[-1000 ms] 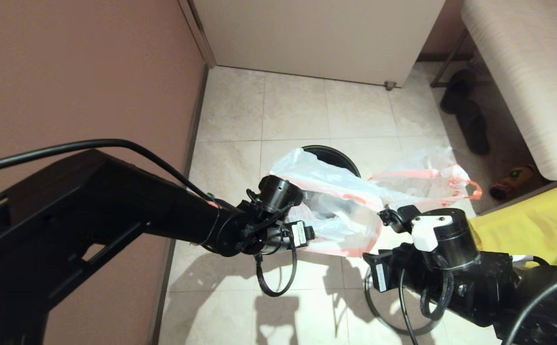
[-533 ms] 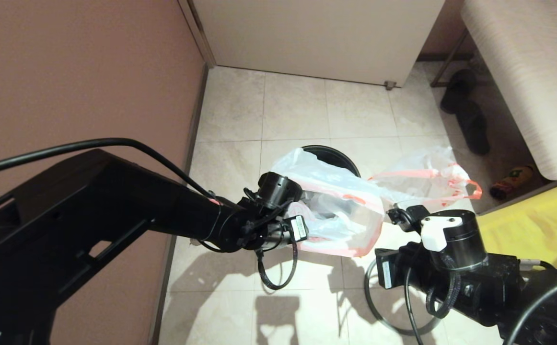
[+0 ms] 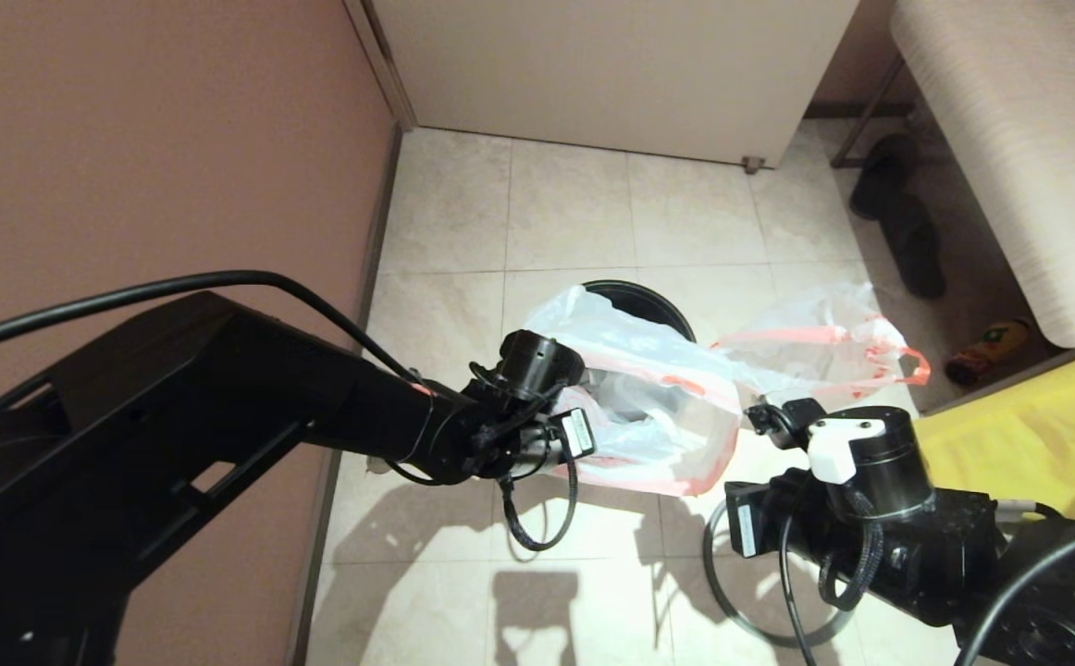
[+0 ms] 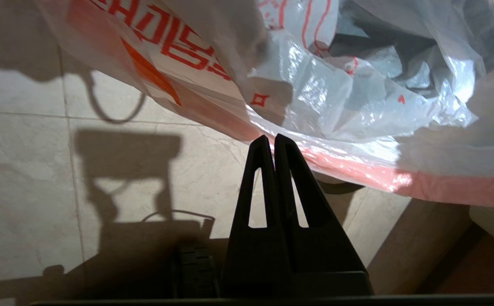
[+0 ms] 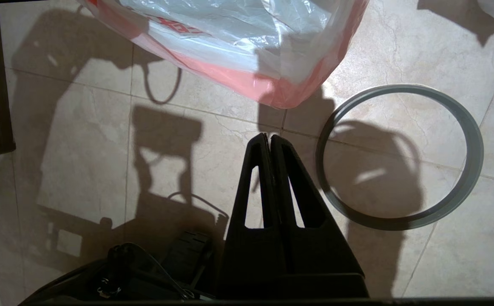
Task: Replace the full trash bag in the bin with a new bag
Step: Put the new garbage bag on the trash can
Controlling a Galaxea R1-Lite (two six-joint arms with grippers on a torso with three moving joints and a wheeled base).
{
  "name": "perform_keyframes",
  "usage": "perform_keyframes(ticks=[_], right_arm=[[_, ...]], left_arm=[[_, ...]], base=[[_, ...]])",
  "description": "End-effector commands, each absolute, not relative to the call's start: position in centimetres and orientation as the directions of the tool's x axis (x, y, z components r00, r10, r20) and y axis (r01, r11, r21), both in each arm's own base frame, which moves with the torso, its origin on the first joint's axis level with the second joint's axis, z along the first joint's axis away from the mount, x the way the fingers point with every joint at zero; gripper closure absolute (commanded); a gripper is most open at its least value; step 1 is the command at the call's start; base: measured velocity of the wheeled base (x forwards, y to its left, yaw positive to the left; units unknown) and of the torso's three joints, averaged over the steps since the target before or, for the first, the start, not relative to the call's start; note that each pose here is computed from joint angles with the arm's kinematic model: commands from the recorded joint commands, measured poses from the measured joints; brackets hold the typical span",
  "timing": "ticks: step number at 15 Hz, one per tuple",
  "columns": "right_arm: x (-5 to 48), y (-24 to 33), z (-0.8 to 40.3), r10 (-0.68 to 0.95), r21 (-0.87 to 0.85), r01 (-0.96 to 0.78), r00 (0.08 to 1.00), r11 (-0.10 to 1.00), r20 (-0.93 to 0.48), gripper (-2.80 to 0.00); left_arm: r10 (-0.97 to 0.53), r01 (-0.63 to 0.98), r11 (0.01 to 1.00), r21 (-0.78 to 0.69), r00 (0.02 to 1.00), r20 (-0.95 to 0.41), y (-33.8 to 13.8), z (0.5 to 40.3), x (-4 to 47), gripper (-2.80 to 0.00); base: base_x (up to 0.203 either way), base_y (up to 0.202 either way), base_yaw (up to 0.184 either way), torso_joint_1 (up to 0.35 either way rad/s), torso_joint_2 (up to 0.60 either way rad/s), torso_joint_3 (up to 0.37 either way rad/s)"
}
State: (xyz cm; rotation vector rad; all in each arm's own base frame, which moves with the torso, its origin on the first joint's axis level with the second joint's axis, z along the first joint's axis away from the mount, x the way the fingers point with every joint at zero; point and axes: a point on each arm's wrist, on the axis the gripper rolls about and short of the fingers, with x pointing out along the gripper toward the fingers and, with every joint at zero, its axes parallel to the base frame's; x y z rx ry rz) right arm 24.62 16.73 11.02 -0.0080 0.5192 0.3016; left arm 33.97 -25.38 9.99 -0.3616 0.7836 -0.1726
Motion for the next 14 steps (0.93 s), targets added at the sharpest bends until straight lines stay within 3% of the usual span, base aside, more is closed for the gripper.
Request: perform_keyframes(ticks=[1,2,14], right_arm=[[24.7,16.7,10.9,0.279,0.069,-0.282,0.825,0.957,-0.492,0.00],[24.8,16.7,10.8,0.277,0.070,-0.280,0.825,0.957,-0.492,0.00],[24.9,15.1,12.8,0.331,0.136,-0.302,0.851,0.944,-0.407,0.00]], left_arm=[[-0.278,-0.004,0.919,-0.395,0.706,-0.652,-25.4,10.1,34.0,-1.42],[-0.274,-0.013,0.916,-0.402,0.710,-0.648,-25.4,10.2,34.0,-2.80],[-0.206,-0.029,0.929,-0.368,0.785,-0.584,-29.3,4.6,40.7,-2.80]], base=[[0.000,0.000,0.000,0.000,0.00,0.000],[0.000,0.000,0.000,0.000,0.00,0.000],[0.000,0.000,0.000,0.000,0.00,0.000]])
